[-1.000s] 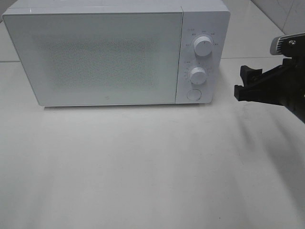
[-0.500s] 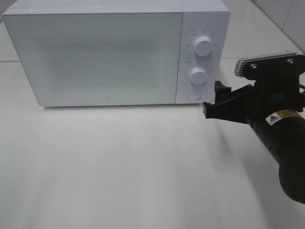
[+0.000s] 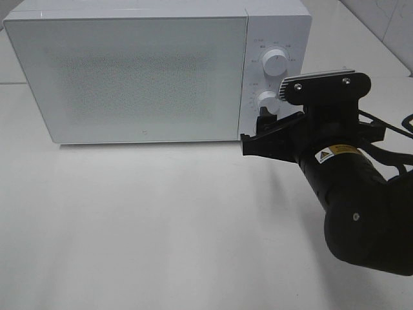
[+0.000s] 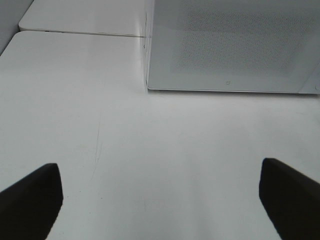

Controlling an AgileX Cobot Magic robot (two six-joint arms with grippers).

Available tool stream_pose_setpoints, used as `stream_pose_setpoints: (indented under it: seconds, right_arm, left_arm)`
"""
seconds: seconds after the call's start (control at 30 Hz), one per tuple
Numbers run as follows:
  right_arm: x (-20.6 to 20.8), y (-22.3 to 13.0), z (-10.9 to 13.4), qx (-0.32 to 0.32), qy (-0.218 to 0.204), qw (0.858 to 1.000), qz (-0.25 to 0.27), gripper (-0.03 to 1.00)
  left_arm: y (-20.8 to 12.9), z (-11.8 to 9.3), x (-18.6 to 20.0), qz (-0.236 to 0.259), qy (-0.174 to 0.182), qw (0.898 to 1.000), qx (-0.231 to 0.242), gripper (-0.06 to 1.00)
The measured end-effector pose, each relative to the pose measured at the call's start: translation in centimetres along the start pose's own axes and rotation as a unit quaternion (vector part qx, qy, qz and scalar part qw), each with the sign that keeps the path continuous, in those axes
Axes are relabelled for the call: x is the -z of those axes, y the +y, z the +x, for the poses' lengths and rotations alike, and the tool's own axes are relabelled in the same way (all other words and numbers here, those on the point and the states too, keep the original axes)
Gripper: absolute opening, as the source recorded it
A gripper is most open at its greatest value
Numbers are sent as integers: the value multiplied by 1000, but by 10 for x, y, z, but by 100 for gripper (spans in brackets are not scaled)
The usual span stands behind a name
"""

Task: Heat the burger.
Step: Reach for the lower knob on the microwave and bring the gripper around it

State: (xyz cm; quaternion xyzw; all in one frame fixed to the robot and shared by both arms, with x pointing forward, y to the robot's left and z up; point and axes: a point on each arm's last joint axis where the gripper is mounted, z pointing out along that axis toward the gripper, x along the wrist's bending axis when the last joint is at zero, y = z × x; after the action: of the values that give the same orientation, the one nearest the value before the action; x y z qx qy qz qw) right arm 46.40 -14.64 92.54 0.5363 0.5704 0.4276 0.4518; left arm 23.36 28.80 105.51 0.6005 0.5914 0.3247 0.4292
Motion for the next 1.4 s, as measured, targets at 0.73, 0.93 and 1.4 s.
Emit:
stream_pose_setpoints:
  seconds: [0.73, 0.93, 1.4]
  right_arm:
    - [-59, 0, 10, -48, -42, 998, -10, 75]
    - [-73, -6, 12, -43, -38, 998, -1, 75]
    - [-93, -18, 18, -36, -38, 999, 4, 75]
  left_arm:
    - [0, 0, 0, 0, 0, 1000, 0, 99]
    - [0, 0, 0, 0, 0, 1000, 0, 99]
    - [0, 0, 0, 0, 0, 1000, 0, 99]
